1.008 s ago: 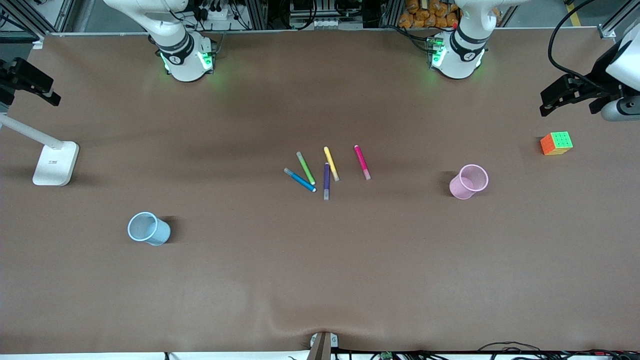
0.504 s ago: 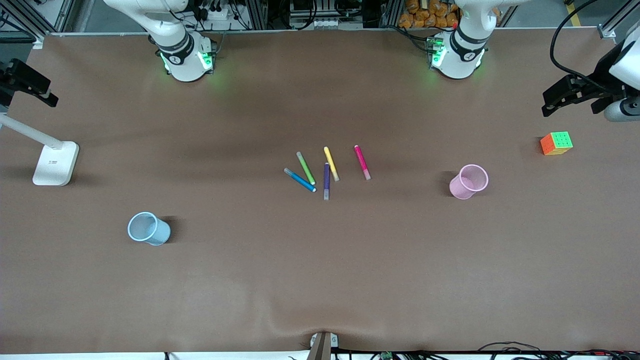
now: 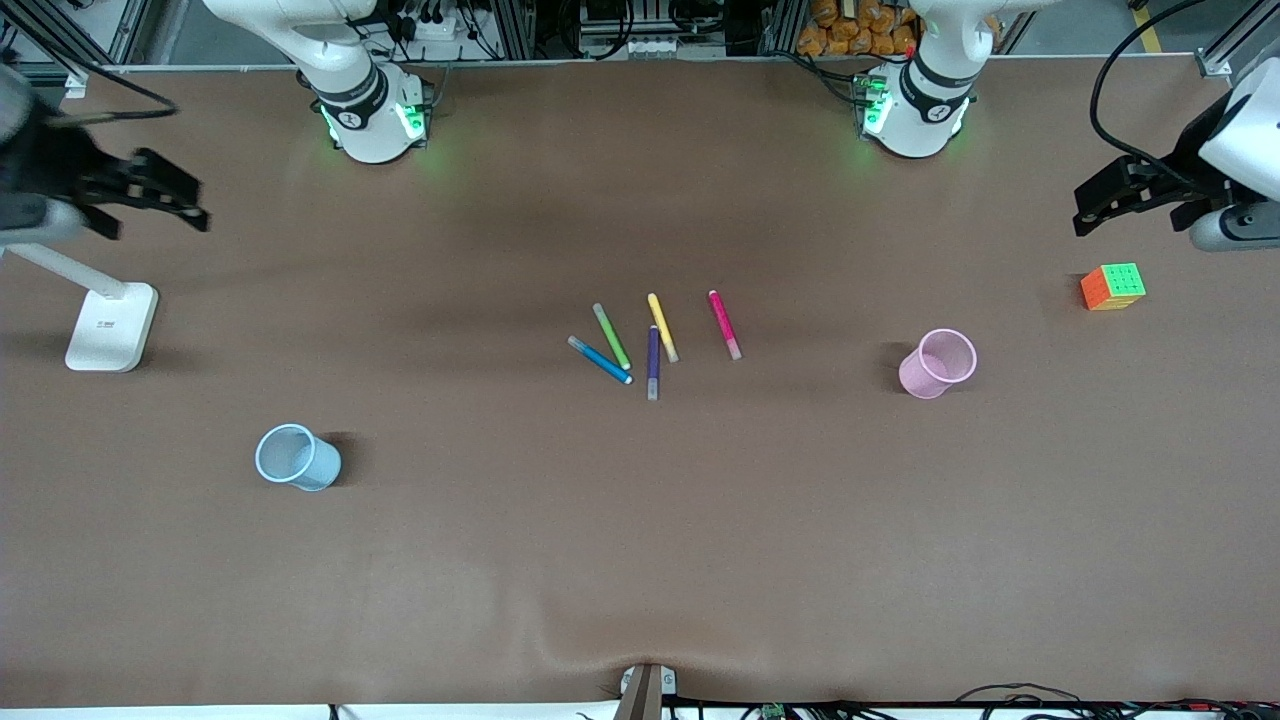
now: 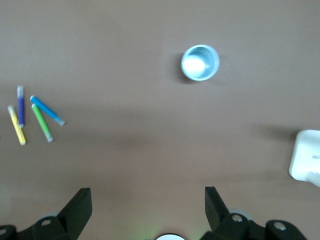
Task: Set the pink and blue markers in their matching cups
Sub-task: 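Move the right gripper toward the blue marker while the left gripper reaches the pink marker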
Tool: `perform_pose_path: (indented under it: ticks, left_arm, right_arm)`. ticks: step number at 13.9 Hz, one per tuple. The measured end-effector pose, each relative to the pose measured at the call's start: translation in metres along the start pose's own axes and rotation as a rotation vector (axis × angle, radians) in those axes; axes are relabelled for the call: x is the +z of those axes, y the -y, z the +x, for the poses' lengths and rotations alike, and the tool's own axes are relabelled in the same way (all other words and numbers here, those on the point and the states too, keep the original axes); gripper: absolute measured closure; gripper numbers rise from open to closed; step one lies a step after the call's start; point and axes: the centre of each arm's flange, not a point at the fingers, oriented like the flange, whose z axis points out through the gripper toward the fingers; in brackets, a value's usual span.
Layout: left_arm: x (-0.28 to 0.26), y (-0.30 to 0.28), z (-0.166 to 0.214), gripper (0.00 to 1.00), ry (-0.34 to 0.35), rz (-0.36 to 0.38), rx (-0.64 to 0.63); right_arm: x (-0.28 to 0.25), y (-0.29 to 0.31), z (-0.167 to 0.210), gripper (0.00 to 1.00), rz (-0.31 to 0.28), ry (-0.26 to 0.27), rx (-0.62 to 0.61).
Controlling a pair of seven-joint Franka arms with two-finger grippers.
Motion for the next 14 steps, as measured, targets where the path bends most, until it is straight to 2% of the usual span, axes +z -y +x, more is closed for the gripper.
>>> perform_pose_path:
  ticks: [2,7,11,14]
  left_arm:
    - [0.005,-0.009,0.000,0.00,0.016,-0.014,0.009]
    - [0.051,-0.057,0.014,0.00,0.118,-0.025,0.065]
    - [0.087,-0.119,0.013,0.00,0.203,-0.004,0.032]
    - [0.115,-0.164,0.006,0.00,0.263,0.025,0.033]
  right_arm:
    - [0.027,0.048,0.015,0.00,-0.006,0.035,-0.093]
    - [0.107,0.170,0.048,0.00,-0.024,0.061,-0.296]
    - [0.182,0.207,0.069,0.00,-0.025,0.052,-0.349]
    - [0.242,0.224,0.069,0.00,-0.026,0.039,-0.398]
